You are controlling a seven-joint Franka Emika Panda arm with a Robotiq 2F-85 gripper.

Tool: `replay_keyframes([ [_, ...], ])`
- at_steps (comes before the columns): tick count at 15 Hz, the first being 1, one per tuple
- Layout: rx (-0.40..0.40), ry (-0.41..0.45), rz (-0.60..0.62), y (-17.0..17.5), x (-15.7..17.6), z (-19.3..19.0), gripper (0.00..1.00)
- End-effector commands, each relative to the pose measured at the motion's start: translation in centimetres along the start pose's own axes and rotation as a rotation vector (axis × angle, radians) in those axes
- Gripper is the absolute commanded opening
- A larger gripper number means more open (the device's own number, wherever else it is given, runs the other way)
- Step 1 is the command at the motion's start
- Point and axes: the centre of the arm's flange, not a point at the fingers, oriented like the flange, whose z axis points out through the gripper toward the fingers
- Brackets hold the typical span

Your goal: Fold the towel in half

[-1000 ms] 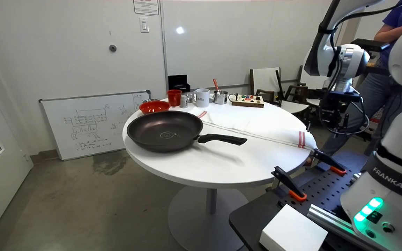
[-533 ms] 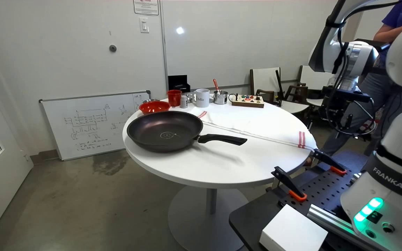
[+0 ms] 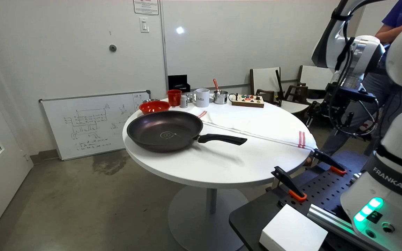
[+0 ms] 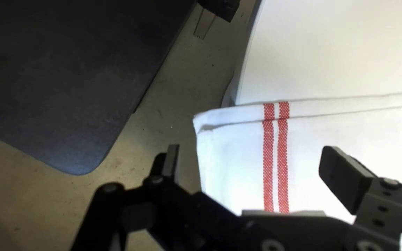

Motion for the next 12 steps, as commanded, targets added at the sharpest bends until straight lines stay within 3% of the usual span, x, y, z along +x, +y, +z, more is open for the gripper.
replay_keyframes([
  [1,0.033,0.104,-0.035,0.18,-0.74,-0.29,1.00],
  [5,0.031,0.175,-0.048,0.15,-0.61,-0.56,1.00],
  [12,0.034,0.157,-0.025,0.28,-1.12,-0.37,1.00],
])
